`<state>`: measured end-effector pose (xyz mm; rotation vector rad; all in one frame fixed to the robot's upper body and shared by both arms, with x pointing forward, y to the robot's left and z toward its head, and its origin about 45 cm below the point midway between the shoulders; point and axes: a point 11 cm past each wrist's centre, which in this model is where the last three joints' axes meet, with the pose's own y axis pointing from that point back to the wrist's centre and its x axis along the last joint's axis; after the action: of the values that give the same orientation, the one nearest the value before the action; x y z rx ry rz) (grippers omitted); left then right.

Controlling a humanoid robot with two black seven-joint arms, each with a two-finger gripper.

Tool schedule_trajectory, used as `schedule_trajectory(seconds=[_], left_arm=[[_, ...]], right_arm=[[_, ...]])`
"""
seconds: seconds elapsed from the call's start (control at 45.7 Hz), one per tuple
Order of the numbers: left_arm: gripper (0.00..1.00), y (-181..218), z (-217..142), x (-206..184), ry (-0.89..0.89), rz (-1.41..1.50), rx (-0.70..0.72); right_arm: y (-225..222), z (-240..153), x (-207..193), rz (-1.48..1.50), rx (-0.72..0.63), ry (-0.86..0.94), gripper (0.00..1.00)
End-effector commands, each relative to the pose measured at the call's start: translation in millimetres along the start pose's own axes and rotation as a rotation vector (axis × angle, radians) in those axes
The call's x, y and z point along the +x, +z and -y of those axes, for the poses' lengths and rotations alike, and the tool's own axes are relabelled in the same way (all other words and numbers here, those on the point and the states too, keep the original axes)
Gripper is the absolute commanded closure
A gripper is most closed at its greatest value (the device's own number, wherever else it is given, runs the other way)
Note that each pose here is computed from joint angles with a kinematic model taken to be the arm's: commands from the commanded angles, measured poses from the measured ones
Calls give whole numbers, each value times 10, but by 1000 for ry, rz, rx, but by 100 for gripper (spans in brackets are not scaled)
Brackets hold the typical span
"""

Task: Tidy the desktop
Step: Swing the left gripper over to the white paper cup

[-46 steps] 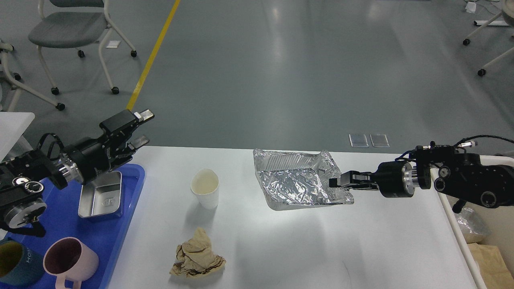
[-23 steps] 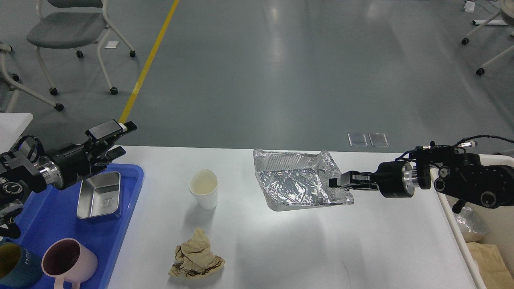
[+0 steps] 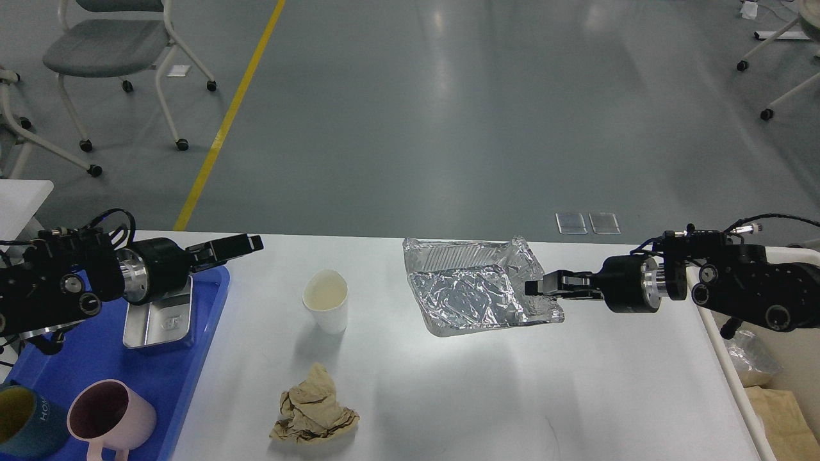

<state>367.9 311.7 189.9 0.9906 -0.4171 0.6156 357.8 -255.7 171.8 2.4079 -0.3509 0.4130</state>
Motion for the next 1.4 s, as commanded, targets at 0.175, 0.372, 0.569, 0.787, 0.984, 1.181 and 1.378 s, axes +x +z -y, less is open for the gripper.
schedule_trajectory(seconds=[0.175, 0.372, 0.569, 0.787, 0.984, 1.181, 1.378], left_arm=[[5, 234, 491, -109, -90, 283, 32], [6, 375, 678, -232, -130, 373, 23], [6, 329, 679, -267, -143, 401, 38], [6, 260, 666, -295, -143, 416, 51], [6, 335, 761, -364, -146, 435, 34], [11, 349, 811, -473, -139, 439, 19], [25, 356, 820, -494, -148, 451, 19]], right_arm=[[17, -9, 0, -3, -5, 3, 100], [57, -25, 1, -2, -14, 10, 100], [71, -27, 6, -3, -19, 12, 100], [101, -40, 19, -3, -27, 17, 100], [111, -41, 10, 0, -27, 17, 100], [136, -52, 5, 3, -33, 19, 100], [152, -53, -9, 7, -35, 18, 100]])
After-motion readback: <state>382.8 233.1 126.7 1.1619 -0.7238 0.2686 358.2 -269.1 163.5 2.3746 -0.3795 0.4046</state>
